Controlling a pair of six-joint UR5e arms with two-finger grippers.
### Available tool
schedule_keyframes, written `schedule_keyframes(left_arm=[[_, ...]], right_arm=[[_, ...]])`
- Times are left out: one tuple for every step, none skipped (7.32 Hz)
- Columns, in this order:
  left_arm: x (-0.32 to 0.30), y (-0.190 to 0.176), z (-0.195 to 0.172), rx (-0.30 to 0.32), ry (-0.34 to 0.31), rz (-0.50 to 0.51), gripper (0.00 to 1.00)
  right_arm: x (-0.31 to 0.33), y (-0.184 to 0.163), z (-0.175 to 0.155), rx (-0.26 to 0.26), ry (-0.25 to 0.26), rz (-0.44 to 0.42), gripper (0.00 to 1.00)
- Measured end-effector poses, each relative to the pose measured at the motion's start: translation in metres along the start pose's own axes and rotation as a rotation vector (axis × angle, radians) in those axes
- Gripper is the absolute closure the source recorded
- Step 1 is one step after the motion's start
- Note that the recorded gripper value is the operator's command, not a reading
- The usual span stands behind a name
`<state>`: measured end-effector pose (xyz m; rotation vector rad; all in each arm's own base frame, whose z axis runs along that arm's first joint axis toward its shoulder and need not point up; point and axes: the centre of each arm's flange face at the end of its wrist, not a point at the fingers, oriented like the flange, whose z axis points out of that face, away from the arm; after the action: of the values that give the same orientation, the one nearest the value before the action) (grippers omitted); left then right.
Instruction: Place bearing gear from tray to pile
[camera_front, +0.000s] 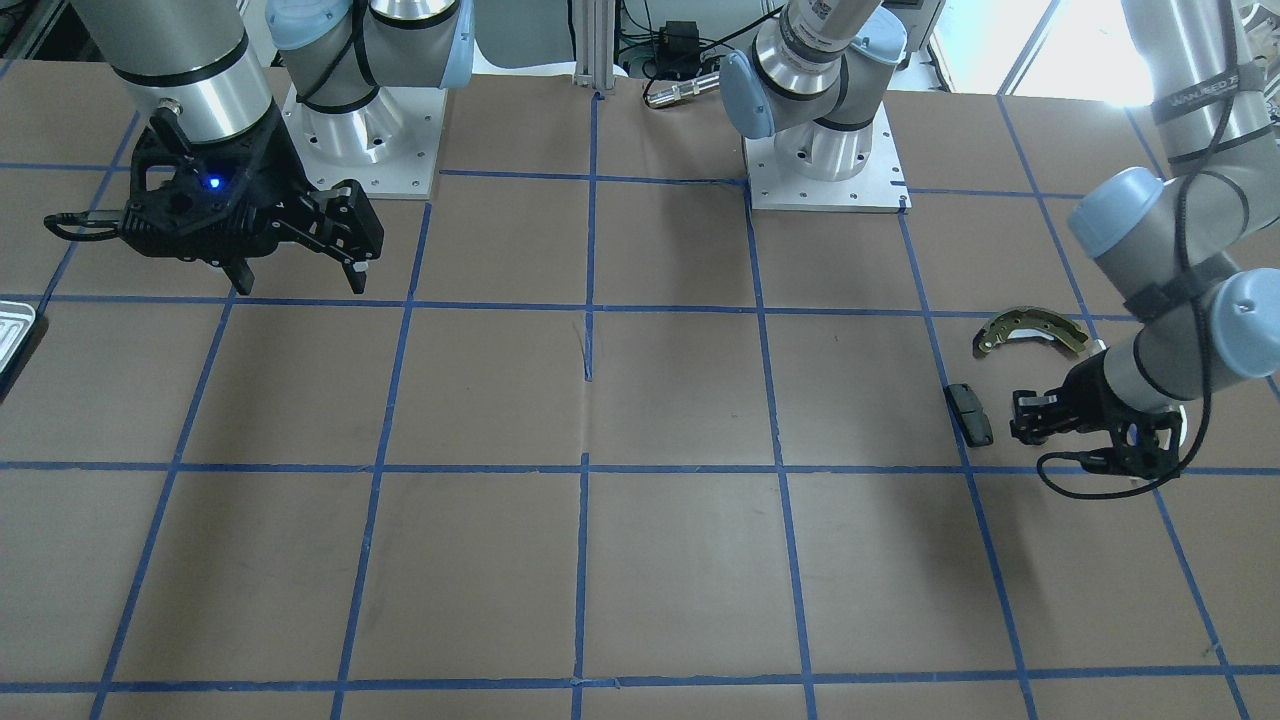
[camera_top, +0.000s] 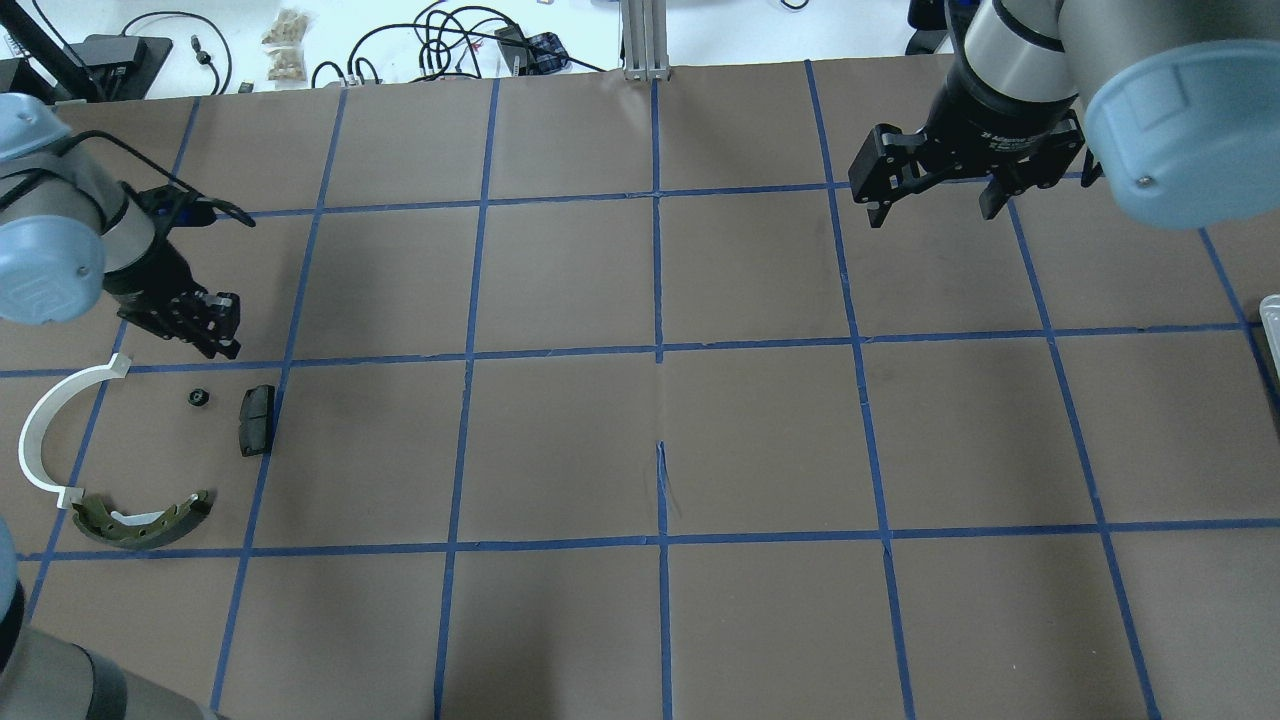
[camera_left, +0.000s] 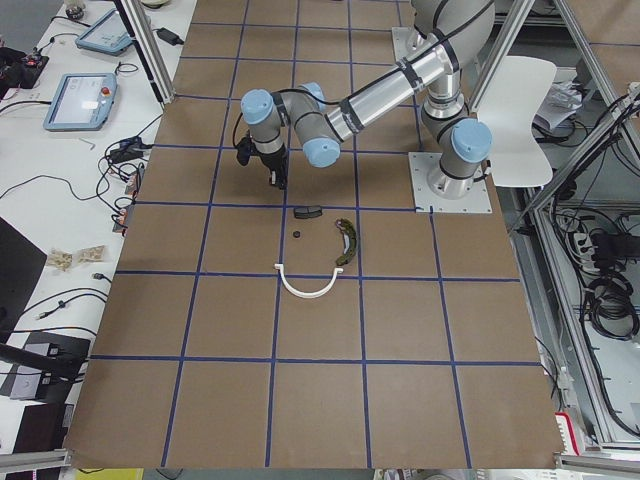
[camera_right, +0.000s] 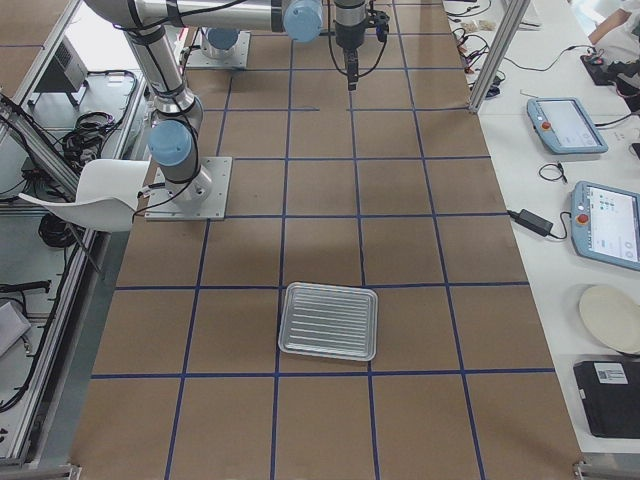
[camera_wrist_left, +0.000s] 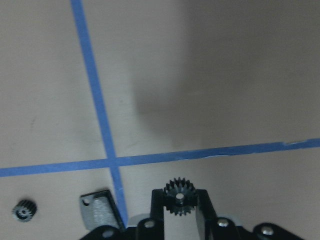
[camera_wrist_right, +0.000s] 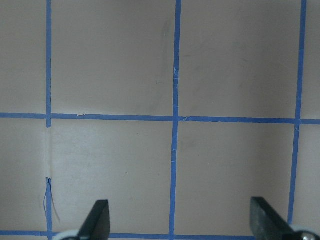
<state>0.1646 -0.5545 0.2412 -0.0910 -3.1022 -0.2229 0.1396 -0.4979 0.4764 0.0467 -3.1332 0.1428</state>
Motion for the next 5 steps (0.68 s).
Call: schedule_keyframes(left_arm=[[-0.029, 0.010, 0.006, 0.005, 0.005, 0.004, 1.00], [-0.045, 0.012, 0.011, 0.017, 0.000, 0.016, 1.00], [-0.053, 0.011, 0.017, 0.022, -0.003, 0.025, 1.00], [-0.057, 0.010, 0.023, 0.021, -0.001, 0.031, 1.00], [-0.061, 0.011, 0.030, 0.017, 0.003, 0.031, 1.00]], right_arm=[[0.000, 0.002, -0.002, 0.002, 0.003, 0.002, 0.00], [0.000, 0.003, -0.003, 0.003, 0.004, 0.002, 0.00], [0.000, 0.003, -0.004, 0.003, 0.004, 0.003, 0.00], [0.000, 0.004, -0.004, 0.003, 0.003, 0.003, 0.00], [0.000, 0.004, -0.004, 0.003, 0.001, 0.003, 0.00]])
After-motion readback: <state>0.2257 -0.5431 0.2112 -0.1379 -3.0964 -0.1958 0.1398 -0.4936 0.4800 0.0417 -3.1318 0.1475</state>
